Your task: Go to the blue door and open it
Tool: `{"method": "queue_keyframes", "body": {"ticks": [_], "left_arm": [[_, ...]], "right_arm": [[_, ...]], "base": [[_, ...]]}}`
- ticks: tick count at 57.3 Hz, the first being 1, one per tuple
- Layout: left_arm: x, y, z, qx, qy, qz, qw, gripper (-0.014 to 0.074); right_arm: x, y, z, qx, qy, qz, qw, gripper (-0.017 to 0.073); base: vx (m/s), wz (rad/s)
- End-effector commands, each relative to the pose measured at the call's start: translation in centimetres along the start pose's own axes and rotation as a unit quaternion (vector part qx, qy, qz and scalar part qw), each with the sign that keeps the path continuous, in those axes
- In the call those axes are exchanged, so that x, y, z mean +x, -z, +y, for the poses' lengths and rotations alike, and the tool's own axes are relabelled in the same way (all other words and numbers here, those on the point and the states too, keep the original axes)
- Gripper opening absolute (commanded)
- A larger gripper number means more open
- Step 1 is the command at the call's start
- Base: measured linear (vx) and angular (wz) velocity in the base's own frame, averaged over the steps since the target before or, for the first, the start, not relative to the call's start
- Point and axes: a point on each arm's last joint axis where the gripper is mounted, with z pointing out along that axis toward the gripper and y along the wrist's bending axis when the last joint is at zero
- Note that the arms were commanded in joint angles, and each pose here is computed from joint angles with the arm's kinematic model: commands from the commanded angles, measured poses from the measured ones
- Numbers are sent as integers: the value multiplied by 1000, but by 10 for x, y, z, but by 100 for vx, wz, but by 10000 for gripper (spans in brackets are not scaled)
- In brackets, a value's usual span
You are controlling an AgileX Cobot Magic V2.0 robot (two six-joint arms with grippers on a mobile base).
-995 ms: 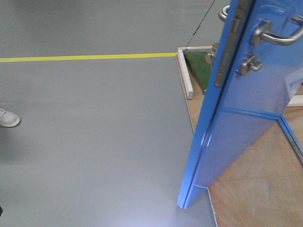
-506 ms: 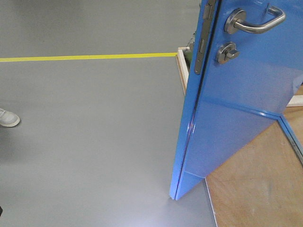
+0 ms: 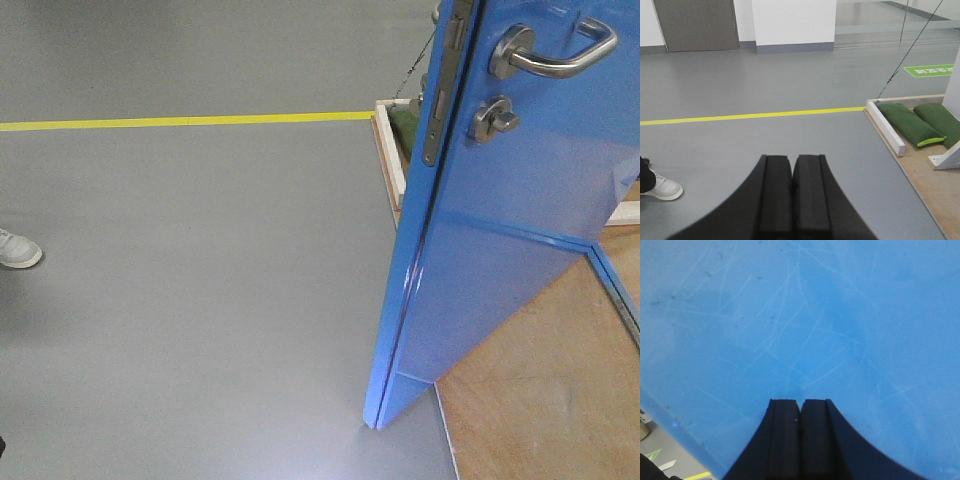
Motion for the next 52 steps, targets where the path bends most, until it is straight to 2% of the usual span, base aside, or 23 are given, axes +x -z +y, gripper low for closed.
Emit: {"method": "queue_keyframes", "body": {"ticks": [1, 52], "left_arm": [[-16, 4, 0, 4, 3, -58, 998, 73], [-16, 4, 0, 4, 3, -58, 998, 73]], "right_arm": [[-20, 17, 13, -24, 5, -66, 998, 12], [-20, 17, 13, -23, 7, -66, 998, 12]], "base": [[0, 0], [0, 0]]}}
